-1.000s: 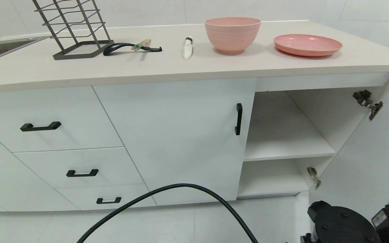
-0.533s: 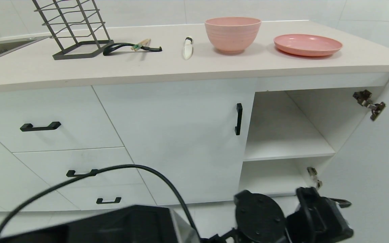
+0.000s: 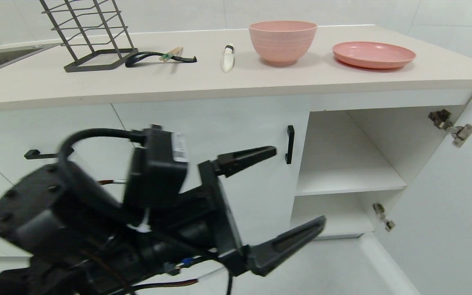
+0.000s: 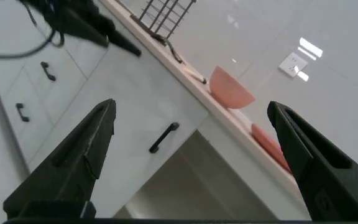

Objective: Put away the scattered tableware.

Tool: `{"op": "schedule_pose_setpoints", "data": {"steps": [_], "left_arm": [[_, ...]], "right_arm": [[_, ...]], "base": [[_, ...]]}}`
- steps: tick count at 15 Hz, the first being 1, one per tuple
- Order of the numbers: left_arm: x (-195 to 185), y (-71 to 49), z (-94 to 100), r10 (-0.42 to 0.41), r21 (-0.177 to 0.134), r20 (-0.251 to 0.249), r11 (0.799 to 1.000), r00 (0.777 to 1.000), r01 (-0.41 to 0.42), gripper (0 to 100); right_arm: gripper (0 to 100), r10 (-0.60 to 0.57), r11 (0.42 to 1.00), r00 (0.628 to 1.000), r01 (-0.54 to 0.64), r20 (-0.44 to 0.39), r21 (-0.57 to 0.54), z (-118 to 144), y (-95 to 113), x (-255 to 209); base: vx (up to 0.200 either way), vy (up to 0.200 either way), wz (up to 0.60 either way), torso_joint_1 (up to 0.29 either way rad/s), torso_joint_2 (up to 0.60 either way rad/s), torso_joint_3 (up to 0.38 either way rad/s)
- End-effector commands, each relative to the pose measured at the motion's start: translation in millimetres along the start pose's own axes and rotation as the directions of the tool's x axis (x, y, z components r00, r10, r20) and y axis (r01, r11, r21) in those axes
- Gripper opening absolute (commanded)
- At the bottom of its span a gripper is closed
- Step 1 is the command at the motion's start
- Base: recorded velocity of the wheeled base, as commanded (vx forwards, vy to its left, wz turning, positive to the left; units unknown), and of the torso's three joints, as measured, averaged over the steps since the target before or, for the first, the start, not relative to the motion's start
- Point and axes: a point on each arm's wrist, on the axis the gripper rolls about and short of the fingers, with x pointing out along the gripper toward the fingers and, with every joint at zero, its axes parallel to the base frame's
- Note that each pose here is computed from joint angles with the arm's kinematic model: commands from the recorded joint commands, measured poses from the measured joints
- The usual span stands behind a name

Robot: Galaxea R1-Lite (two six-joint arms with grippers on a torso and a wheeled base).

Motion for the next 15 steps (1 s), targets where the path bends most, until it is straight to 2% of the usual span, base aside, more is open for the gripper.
{"op": "schedule_pose_setpoints", "data": {"steps": [1,3,4,6,8,9,11,12,13,14,15], "left_arm": [[-74,-12.1,30.7,0.09,0.046,0.033,0.995,0.995,-0.092,100],[-109,-20.2,34.4,0.154,0.07,0.035,0.985,0.988,-0.156,100],[-128,-22.4,38.6,0.213,0.098,0.05,0.971,0.976,-0.217,100],[-160,-31.9,50.6,0.32,0.156,0.091,0.931,0.943,-0.331,100],[-190,-52.3,58.7,0.404,0.189,0.1,0.89,0.909,-0.416,100],[-203,-66.1,57.2,0.43,0.184,0.077,0.88,0.899,-0.437,100],[-227,-93.4,50.4,0.445,0.165,0.027,0.881,0.895,-0.443,100],[-236,-103.6,45.9,0.458,0.146,-0.011,0.88,0.889,-0.452,100],[-242,-108.7,42.3,0.471,0.135,-0.036,0.876,0.882,-0.462,100],[-251,-117.6,34.5,0.524,0.114,-0.064,0.849,0.849,-0.515,100],[-252,-118.5,32.2,0.534,0.111,-0.069,0.843,0.842,-0.526,100]], "right_arm": [[100,0.01,1.0,1.0,-0.01,-0.002,0.014,-1,7,-5],[100,0.019,0.999,1.0,-0.019,-0.007,0.033,4,15,-12],[100,0.035,0.998,0.999,-0.034,-0.003,0.056,7,23,-19],[100,0.047,0.993,0.998,-0.043,-0.035,0.106,10,45,-37],[100,0.05,0.981,0.992,-0.027,-0.116,0.191,4,75,-59],[100,0.059,0.97,0.982,-0.014,-0.18,0.244,-3,89,-67],[100,0.034,0.963,0.975,0.027,-0.217,0.27,-5,89,-68],[100,-0.013,0.945,0.954,0.109,-0.298,0.307,-10,91,-69],[100,-0.045,0.928,0.931,0.173,-0.362,0.331,-14,92,-71],[100,-0.111,0.856,0.845,0.348,-0.523,0.382,-24,97,-75],[100,-0.118,0.842,0.828,0.375,-0.547,0.386,-26,97,-76]], "base": [[0.0,0.0,0.0,0.0,0.0,0.0],[0.0,0.0,0.0,0.0,0.0,0.0],[0.0,0.0,0.0,0.0,0.0,0.0],[0.0,0.0,0.0,0.0,0.0,0.0],[0.0,0.0,0.0,0.0,0.0,0.0],[0.0,0.0,0.0,0.0,0.0,0.0],[0.0,0.0,0.0,0.0,0.0,0.0],[0.0,0.0,0.0,0.0,0.0,0.0],[0.0,0.0,0.0,0.0,0.0,0.0],[0.0,0.0,0.0,0.0,0.0,0.0],[0.0,0.0,0.0,0.0,0.0,0.0]]}}
